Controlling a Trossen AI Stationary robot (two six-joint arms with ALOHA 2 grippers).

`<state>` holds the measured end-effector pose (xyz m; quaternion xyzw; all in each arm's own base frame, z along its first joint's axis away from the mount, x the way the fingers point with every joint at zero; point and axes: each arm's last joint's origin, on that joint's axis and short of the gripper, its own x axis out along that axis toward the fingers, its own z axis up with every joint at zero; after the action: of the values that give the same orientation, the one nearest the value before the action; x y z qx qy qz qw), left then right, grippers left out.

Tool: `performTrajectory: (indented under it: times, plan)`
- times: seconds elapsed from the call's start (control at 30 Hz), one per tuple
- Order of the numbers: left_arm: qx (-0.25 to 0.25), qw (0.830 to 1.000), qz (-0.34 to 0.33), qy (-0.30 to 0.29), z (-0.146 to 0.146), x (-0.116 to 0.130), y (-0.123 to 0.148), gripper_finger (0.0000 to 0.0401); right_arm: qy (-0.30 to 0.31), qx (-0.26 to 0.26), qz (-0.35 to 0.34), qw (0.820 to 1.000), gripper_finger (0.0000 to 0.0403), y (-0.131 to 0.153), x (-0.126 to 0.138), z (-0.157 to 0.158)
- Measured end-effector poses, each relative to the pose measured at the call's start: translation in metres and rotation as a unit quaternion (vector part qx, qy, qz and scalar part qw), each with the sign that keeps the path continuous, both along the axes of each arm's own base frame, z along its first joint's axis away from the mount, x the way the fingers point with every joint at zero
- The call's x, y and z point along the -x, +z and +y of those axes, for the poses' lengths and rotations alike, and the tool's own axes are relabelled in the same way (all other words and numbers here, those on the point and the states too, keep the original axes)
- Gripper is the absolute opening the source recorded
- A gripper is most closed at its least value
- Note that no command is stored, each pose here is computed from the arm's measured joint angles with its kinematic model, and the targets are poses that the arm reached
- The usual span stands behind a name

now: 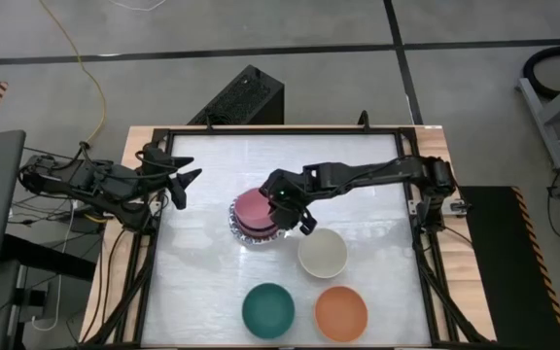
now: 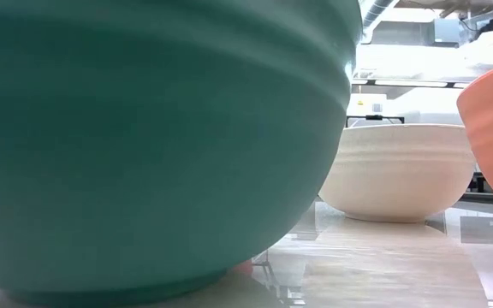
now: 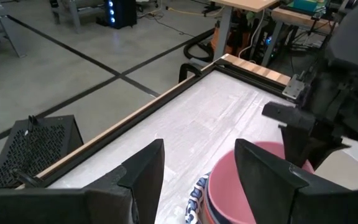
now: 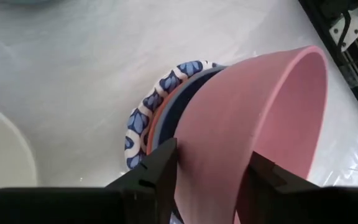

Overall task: Nest bowls inside each other
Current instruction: Stack the pink bowl on top of the blue bowl

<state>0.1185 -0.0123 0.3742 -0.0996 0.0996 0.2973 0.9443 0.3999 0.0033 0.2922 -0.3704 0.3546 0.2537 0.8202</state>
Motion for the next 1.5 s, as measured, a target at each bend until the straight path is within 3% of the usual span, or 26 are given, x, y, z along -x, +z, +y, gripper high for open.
performTrajectory:
  times: [0.3,0.7,0.9,1.17,1.27,1.4,1.5]
  plan:
    - [-0.009,1.000,0.005,0.001,0.000,0.000,0.000,0.0185,0.004,0.005,0.006,1.000,0.0153,0.001,-0.002,-0.002]
    - [-0.013,1.000,0.004,0.012,0.001,0.000,0.000,0.0185,-0.003,0.006,0.013,1.000,0.0217,-0.003,-0.004,-0.001]
    - [-0.013,1.000,0.004,0.012,0.001,0.000,0.000,0.0185,-0.010,0.014,0.003,1.000,0.0215,0.008,-0.001,0.003]
    - [-0.014,1.000,0.009,0.011,0.001,0.001,-0.001,0.0185,-0.016,0.013,-0.012,1.000,0.0167,0.032,0.009,0.008]
    - [-0.015,1.000,0.010,0.011,0.001,0.001,-0.001,0.0185,-0.059,0.038,-0.012,0.997,0.0120,0.035,0.012,0.008]
    - [-0.015,1.000,0.012,0.011,0.001,0.001,-0.001,0.0185,-0.089,0.086,-0.014,0.992,0.0024,0.035,0.013,0.013]
    - [-0.015,1.000,0.013,0.011,0.001,0.001,-0.001,0.0185,-0.110,0.099,-0.032,0.988,0.0014,0.033,0.011,0.023]
